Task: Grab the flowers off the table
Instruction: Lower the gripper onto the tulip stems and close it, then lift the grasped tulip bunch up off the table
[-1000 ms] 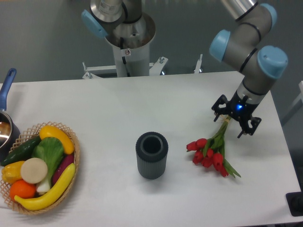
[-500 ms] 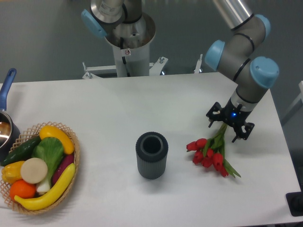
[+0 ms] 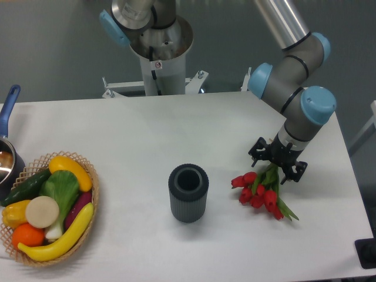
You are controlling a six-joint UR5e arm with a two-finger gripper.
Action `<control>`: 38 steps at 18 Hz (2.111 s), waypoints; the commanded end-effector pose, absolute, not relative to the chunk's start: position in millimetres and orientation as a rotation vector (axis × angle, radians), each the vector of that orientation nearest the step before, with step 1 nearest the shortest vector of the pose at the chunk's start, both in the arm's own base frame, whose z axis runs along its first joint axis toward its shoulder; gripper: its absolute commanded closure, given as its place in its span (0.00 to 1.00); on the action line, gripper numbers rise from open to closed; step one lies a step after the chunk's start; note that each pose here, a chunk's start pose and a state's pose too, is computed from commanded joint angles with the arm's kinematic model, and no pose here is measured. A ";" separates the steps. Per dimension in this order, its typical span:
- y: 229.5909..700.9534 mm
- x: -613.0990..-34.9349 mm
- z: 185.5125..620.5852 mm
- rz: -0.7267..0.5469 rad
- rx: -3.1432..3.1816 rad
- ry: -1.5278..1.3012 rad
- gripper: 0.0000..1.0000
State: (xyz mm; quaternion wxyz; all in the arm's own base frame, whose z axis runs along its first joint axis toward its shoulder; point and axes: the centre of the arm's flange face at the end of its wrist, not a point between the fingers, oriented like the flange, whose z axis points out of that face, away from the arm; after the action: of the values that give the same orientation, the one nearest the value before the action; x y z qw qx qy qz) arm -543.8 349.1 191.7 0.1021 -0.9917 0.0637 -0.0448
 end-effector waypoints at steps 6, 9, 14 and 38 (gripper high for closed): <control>348.3 -541.6 185.8 -0.097 -2.923 0.192 0.08; 348.3 -541.6 186.7 -0.095 -2.922 0.194 0.25; 347.0 -543.1 193.4 -0.082 -2.919 0.186 0.49; 343.3 -516.3 368.8 0.233 -2.687 0.207 0.66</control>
State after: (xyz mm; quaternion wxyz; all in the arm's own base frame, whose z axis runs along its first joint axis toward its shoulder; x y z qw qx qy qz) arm -516.3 343.3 368.8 0.2164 -0.9698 0.0748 0.0840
